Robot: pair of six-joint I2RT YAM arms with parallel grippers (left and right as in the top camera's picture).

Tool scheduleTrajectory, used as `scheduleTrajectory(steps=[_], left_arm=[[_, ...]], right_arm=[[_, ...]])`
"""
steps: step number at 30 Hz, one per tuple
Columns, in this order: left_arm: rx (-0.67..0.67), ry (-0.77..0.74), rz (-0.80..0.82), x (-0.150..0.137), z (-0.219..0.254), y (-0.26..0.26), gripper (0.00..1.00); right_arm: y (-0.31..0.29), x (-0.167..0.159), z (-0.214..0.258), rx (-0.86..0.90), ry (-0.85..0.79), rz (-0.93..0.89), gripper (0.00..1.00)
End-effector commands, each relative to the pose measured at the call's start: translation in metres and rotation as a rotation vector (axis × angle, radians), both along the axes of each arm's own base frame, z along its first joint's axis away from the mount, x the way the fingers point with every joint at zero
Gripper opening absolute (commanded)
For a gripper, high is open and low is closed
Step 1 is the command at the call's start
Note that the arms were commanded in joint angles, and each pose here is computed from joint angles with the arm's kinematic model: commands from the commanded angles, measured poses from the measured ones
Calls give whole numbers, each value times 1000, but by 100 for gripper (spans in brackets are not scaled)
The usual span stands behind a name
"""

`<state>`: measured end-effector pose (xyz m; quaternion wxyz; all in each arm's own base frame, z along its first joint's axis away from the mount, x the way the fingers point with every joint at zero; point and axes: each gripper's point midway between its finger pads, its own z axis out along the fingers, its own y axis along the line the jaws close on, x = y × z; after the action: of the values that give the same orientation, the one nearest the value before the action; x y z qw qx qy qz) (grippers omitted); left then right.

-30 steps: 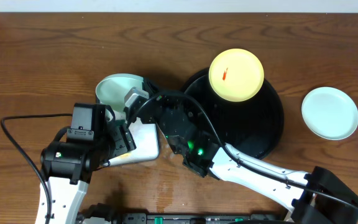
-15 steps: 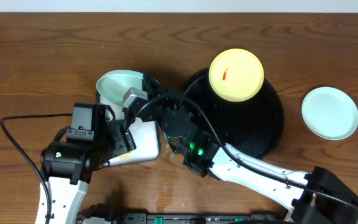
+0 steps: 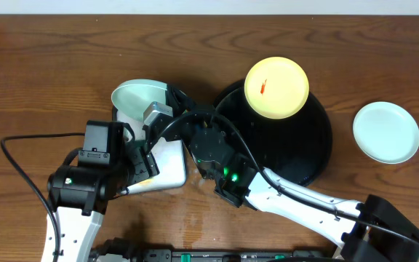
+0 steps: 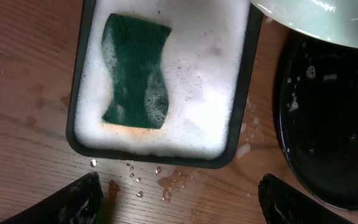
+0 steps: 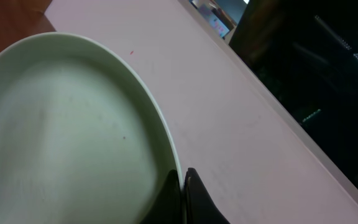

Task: Clean dirty plates on tray and stack at the side
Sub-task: 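Lift the green plate off the tray with the right gripper, then carry the green plate right and stack it on the first green plate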

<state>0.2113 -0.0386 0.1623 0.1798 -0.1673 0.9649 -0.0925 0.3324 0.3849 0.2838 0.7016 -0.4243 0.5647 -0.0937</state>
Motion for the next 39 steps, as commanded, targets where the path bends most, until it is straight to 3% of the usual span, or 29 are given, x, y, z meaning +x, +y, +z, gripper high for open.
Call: scheduleTrajectory(steps=[1, 4, 6, 8, 9, 12, 15, 18, 29, 35, 39], left_arm=[[-5, -17, 9, 3, 7, 1, 82], [-5, -17, 9, 3, 7, 1, 82], [-5, -17, 9, 3, 7, 1, 82], [-5, -17, 9, 3, 7, 1, 82], [-5, -17, 9, 3, 7, 1, 81], [-5, -17, 9, 3, 7, 1, 82], [-5, -17, 9, 3, 7, 1, 81], [-5, -17, 9, 3, 7, 1, 81], [-5, -17, 9, 3, 7, 1, 81], [-5, -17, 9, 3, 7, 1, 82], [-5, -17, 9, 3, 7, 1, 82]], right_arm=[[-1, -1, 13, 63, 27, -3, 1], [6, -6, -20, 17, 147, 44, 1], [-9, 2, -23, -29, 127, -50, 1], [-25, 11, -13, 109, 148, -153, 1], [-17, 7, -15, 148, 182, -106, 1], [-6, -1, -19, 10, 132, -43, 1], [-17, 6, -11, 175, 176, -116, 1], [-6, -1, -23, 122, 212, -49, 1], [-76, 20, -72, 740, 687, -398, 1], [-151, 21, -89, 869, 982, -558, 1], [-246, 18, -101, 909, 1070, -797, 1]])
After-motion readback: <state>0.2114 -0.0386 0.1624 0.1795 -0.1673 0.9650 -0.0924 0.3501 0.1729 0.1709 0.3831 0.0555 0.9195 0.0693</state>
